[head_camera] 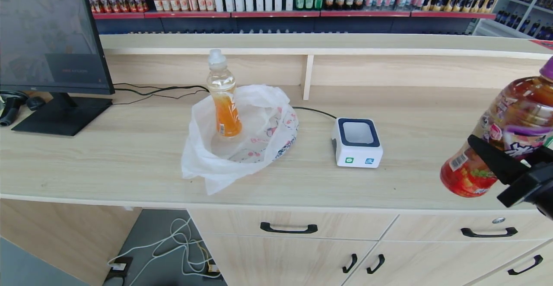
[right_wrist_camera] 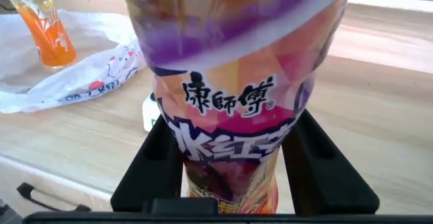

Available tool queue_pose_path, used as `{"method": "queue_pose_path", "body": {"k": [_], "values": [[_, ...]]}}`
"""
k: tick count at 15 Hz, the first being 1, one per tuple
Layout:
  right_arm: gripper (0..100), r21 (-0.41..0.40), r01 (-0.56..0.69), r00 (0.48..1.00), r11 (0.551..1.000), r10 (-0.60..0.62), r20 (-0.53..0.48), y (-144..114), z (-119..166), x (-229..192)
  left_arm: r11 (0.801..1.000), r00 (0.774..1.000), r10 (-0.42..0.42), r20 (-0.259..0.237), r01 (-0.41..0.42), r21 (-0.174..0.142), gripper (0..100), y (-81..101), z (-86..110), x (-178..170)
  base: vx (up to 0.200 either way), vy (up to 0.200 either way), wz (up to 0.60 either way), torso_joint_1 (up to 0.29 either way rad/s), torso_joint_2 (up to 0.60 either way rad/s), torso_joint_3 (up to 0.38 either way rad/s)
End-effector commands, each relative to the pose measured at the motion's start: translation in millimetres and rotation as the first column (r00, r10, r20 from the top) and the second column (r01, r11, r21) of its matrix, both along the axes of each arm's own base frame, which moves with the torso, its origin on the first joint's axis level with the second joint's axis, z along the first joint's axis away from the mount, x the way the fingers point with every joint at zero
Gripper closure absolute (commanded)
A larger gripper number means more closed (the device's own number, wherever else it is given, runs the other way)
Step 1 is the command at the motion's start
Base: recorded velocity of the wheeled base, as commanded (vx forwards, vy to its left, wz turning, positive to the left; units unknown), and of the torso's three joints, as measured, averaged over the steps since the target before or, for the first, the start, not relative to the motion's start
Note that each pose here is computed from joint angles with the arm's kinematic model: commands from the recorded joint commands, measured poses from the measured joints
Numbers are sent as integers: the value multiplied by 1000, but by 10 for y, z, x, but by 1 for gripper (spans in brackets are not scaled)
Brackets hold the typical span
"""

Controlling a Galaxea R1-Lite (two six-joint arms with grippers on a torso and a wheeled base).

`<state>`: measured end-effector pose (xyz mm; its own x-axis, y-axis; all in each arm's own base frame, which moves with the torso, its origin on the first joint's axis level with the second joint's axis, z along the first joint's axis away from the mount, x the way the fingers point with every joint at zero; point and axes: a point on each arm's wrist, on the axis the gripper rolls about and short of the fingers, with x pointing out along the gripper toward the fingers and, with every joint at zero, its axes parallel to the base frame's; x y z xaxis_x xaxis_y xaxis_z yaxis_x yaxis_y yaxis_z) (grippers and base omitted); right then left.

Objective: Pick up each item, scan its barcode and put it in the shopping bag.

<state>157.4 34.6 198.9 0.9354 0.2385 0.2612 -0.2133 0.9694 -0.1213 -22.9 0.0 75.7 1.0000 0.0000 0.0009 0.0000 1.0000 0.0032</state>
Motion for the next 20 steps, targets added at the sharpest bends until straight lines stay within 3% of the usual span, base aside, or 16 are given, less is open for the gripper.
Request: {"method": "queue_pose_path", "body": {"k": [1, 3, 8, 12, 18, 20], "values": [[100, -2, 30, 999, 1000, -30, -14, 4, 52, 306, 1000, 1000, 0, -1, 0, 0, 0, 0, -2, 1, 0, 0, 0, 0, 0, 0], [100, -4, 61, 998, 998, -61, -17, -12, 68, 637, 1000, 1000, 0, 1, 0, 0, 0, 0, 2, -1, 0, 0, 0, 0, 0, 0], [100, 2, 126, 992, 992, -126, 16, -102, 62, 848, 1000, 1000, 0, 1, 0, 0, 0, 0, 2, -1, 0, 0, 0, 0, 0, 0], [100, 0, 132, 991, 991, -132, 12, -120, 31, 884, 1000, 1000, 0, 1, 0, -3, 0, 0, 2, -1, -150, 0, 0, 8, 4, 1], [100, 2, 133, 991, 991, -133, 7, -129, 0, 863, 1000, 1000, 0, 1, 0, -2, 0, 0, 2, -1, 0, 0, 0, 0, 0, 0], [100, 2, 130, 991, 991, -130, 10, -125, 8, 865, 1000, 1000, 2, -1, -2, -3, 0, 0, -2, 1, 0, 200, 0, 7, 7, 2]]}}
